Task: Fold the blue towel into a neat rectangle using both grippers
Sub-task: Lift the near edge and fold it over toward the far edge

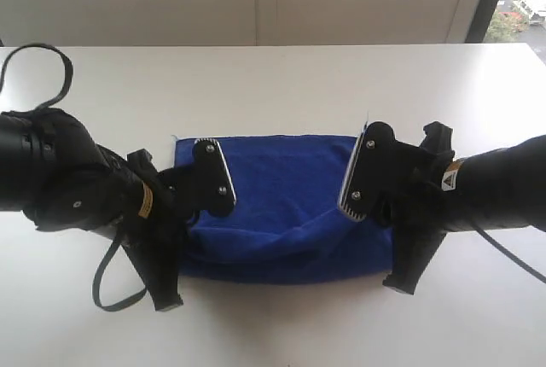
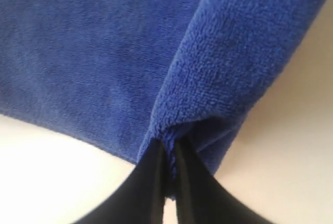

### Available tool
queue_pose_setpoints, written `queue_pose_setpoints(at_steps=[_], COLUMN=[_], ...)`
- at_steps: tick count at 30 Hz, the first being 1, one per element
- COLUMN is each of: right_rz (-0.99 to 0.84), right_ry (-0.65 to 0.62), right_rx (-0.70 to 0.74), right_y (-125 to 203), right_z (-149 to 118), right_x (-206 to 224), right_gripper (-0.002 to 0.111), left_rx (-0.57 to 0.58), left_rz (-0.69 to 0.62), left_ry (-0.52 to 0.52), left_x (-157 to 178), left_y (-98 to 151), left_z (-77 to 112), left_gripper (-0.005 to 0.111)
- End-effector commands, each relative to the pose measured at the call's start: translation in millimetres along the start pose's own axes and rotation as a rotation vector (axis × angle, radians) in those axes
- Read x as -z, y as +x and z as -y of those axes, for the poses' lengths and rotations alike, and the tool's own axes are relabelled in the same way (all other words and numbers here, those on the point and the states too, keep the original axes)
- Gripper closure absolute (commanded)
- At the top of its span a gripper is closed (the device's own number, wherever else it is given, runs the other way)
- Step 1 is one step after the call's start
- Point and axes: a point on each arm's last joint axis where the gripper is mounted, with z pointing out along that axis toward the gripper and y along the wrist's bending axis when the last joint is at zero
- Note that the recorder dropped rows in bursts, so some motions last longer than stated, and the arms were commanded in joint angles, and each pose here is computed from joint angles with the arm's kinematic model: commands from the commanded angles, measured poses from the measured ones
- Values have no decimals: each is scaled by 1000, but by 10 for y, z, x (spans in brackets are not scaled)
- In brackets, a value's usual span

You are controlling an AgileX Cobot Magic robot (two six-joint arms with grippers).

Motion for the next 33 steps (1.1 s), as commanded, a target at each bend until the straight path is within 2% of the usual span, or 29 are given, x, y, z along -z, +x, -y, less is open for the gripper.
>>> queue_pose_setpoints(at_steps=[1,8,15,22,26,33], right_rz=[41,91,105,81,68,49], right_ry=[70,200,235,270,288,278], right_rx=[-30,-88,-93,-129,-143,-149], right_y=[-24,12,-77,-40,7,17], right_z=[93,285,458,708,812,888], right_x=[-16,-137,-284,-417,-554,-790], right_gripper=[108,108,108,108,108,108], left_rx=[71,146,220,331,358,365], left_rz=[53,174,288,378,382,381], left_ry=[-54,-134,-215,-311,-315,-302], left_x=[43,48,80,82,-68,-413], left_y=[-7,-4,27,105,37,-71], left_z=[-204,-430,-652,-984,-1130,-1261], left_gripper=[107,107,107,107,107,107])
